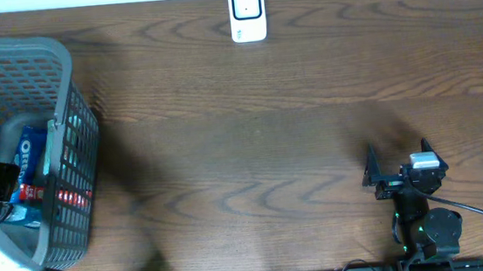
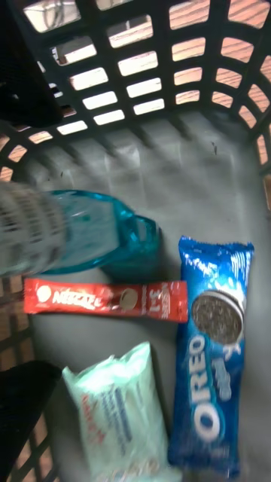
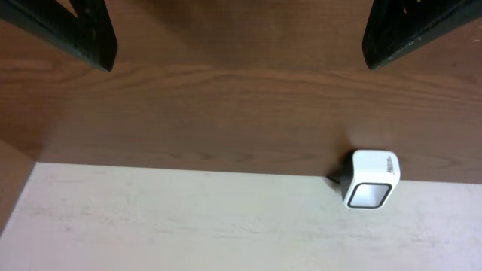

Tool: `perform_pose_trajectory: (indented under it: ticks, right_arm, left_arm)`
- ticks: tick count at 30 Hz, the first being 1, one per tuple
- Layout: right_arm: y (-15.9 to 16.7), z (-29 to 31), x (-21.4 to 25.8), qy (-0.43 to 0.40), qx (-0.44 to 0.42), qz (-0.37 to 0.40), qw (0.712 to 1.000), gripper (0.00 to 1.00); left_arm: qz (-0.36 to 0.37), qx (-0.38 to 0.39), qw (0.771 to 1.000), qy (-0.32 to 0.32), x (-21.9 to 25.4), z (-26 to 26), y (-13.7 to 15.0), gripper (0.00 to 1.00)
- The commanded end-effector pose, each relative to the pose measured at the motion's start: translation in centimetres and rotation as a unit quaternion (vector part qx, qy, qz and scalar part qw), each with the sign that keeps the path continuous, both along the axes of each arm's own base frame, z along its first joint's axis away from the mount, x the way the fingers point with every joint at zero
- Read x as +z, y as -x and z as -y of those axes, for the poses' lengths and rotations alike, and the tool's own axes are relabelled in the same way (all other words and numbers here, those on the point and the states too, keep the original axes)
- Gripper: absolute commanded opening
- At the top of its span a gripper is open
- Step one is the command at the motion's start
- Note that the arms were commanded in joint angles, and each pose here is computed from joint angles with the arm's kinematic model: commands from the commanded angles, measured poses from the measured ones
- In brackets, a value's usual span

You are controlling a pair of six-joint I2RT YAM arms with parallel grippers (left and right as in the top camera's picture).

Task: Scan the item barcode
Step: 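Reach the left gripper into the basket and grasp the teal spray bottle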

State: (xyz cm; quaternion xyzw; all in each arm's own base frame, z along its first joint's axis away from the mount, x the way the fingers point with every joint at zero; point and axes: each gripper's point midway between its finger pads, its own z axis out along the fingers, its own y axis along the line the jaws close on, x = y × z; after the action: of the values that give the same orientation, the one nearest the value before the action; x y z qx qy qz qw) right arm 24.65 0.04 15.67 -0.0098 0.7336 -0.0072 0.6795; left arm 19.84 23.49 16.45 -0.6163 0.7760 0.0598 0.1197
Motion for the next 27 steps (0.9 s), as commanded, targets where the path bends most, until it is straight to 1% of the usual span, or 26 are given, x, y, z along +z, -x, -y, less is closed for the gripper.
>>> perform_pose_trajectory:
  ticks: [1,7,9,11,12,14,16,20,24,27]
  right_arm:
    - [0.0,-0.1,-0.1,0.004,0.001,-0.001,1.0,0.99]
    - [0.0,-0.1,-0.1,0.004,0.001,-0.001,1.0,0.99]
    - [0.0,-0.1,-0.1,0.004,0.001,-0.001,1.0,0.99]
    - [0.0,-0.1,-0.1,0.004,0.001,-0.001,1.0,0.99]
    - [0.0,-0.1,-0.1,0.004,0.001,-0.001,1.0,0.99]
    - [0.0,-0.1,-0.1,0.004,0.001,-0.001,1.0,0.99]
    - [0.0,-0.1,-0.1,0.004,0.001,-0.001,1.0,0.99]
    - [0.0,-0.1,-0.1,0.004,0.001,-0.001,1.0,0.99]
    - [0.0,-0.1,-0.1,0.004,0.001,-0.001,1.0,0.99]
    - [0.0,-0.1,-0.1,0.004,0.001,-0.001,1.0,0.99]
  left_arm:
    - [-0.02,0.007,1.0,0.011,-1.3,-0.4,0.4,0.99]
    - [-0.032,0.002,0.998,0.047,-3.2,0.1,0.1,1.0]
    - [-0.037,0.002,0.998,0.054,-3.7,0.4,0.4,0.93]
    - [-0.043,0.002,0.997,0.06,-4.2,0.8,0.7,0.8]
    - [-0.046,0.002,0.997,0.063,-4.4,0.9,0.8,0.7]
    - [-0.051,0.002,0.996,0.07,-4.8,1.2,1.1,0.55]
    - [-0.055,0.002,0.996,0.074,-5.1,1.5,1.3,0.53]
    - [-0.05,0.008,0.996,0.07,-4.9,1.4,1.3,0.41]
    - [-0.034,0.012,0.998,0.054,-3.7,1.0,0.9,0.37]
    - [-0.014,0.011,0.999,0.035,-2.0,0.6,0.4,0.36]
